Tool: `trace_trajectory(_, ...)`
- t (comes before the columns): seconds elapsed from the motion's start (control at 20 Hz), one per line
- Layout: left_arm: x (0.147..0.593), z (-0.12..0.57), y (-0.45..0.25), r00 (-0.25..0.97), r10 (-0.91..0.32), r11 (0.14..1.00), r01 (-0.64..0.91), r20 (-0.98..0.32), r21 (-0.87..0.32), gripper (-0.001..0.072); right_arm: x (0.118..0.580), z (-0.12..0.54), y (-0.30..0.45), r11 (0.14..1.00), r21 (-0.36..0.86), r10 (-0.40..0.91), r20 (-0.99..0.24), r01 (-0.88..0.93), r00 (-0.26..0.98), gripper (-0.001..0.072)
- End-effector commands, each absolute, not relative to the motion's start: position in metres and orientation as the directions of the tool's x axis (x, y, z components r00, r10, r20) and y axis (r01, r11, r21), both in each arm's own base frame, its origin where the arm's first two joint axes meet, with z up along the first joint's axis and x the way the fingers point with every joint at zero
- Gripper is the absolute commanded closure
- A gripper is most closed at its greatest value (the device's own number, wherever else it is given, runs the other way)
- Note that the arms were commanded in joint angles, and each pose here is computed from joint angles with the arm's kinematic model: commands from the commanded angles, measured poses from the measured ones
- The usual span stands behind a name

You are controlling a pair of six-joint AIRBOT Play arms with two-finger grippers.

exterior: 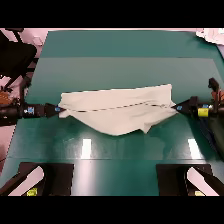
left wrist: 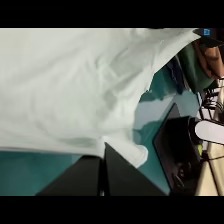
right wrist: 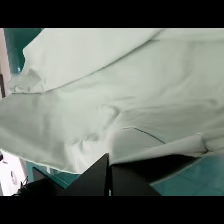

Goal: Fold the shirts.

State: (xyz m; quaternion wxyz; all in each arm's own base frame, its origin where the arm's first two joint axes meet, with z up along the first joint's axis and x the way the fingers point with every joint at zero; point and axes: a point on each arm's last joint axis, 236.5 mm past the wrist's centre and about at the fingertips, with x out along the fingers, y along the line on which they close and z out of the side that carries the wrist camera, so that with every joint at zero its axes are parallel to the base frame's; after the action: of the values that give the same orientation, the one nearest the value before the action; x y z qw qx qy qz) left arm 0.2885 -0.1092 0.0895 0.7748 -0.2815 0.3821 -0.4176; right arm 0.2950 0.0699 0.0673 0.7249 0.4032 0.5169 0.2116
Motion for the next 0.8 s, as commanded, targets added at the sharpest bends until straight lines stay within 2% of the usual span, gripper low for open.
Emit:
trace_trajectory(0.0, 0.313, 0.113, -0.099, 0.459, -0.821, 0.553, 0.487, -0.340, -0.676, 0.0685, 0.325, 0.079, 0.057, 0.586, 0.805, 0.723, -0.570, 0.091, 0.390, 0.0689)
trace_trajectory(0.15, 0.318, 0.091, -0.085, 0.480, -0.762, 0.639, 0.450, -0.434, -0.624, 0.0685, 0.346, 0.066, 0.051, 0.577, 0.810, 0.739, -0.572, 0.103, 0.356, 0.0689)
trace_trajectory(0.4, 0.307, 0.059, -0.073, 0.432, -0.709, 0.705, 0.429, -0.557, -0.565, 0.0685, 0.376, 0.046, 0.068, 0.578, 0.813, 0.774, -0.573, 0.068, 0.270, 0.0689)
trace_trajectory(0.55, 0.312, 0.046, -0.058, 0.456, -0.647, 0.763, 0.403, -0.612, -0.506, 0.0685, 0.397, 0.041, 0.067, 0.586, 0.808, 0.770, -0.577, 0.056, 0.272, 0.0689)
trace_trajectory(0.75, 0.326, 0.044, -0.045, 0.515, -0.591, 0.807, 0.371, -0.621, -0.460, 0.0685, 0.415, 0.042, 0.056, 0.592, 0.804, 0.761, -0.578, 0.050, 0.294, 0.0689)
